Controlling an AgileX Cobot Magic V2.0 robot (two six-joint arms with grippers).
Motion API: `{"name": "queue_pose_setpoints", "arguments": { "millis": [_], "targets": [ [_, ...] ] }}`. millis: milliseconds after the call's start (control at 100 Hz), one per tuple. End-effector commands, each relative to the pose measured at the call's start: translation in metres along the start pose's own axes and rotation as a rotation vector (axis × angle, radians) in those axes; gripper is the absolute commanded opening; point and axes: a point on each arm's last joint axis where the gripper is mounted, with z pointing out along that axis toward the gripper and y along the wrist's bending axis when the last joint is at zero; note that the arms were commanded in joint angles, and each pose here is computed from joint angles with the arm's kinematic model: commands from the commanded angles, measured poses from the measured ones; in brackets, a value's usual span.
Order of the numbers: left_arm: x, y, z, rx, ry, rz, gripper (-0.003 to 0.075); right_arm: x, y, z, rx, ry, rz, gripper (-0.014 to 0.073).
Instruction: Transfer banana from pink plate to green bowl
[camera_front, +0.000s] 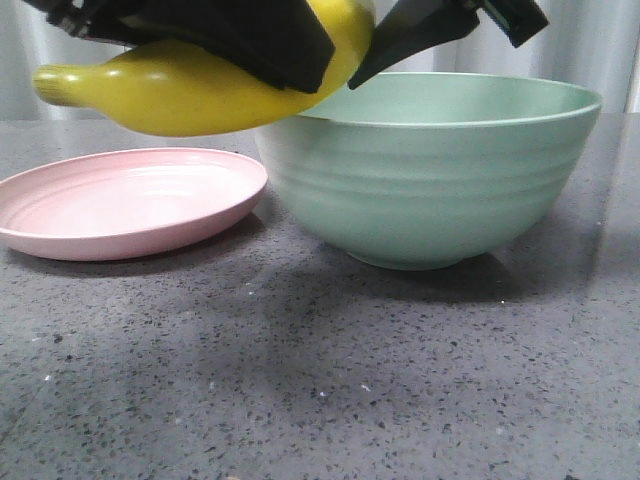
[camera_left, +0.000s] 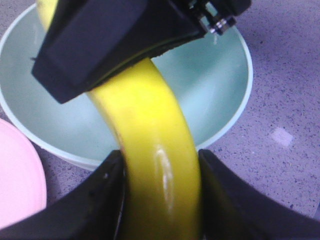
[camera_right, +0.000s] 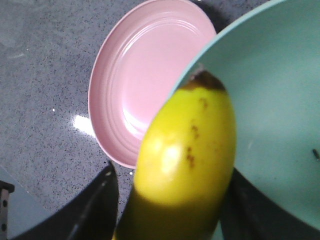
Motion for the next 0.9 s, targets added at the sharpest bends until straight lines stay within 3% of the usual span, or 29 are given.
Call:
{"name": "queue_pose_setpoints", "arguments": {
  "millis": [0,180,460,640,770,890],
  "targets": [
    [-0.021,-0.005,-0.012,0.015,-0.147,0.004,0.0219,-0.01,0.016,-0.016,-0.058,-0.094,-0.008,0.0245],
    [-0.023,-0.005,-0.013,0.015,-0.163,0.004,0.0306,-0.01,0.016,-0.016,-0.058,-0.092,-0.008,-0.0071],
    [-0.049,-0.008,-0.05,0.009,-0.301,0.065,0.0305,-0.032,0.019,-0.047,-0.055,-0.231,-0.087,-0.0071],
    [-0.058,-0.011,-0.072,0.015,-0.378,0.071,0.0305,-0.05,0.0,-0.064,0.082,-0.333,-0.191,-0.0071],
    [-0.058,-0.011,-0.074,0.016,-0.384,0.071,0.0305,-0.053,-0.01,-0.059,0.171,-0.33,-0.272,-0.0071],
    [-0.058,-0.011,-0.074,0.016,-0.384,0.071,0.0305,-0.055,-0.016,-0.05,0.184,-0.312,-0.269,-0.0061]
  ]
}}
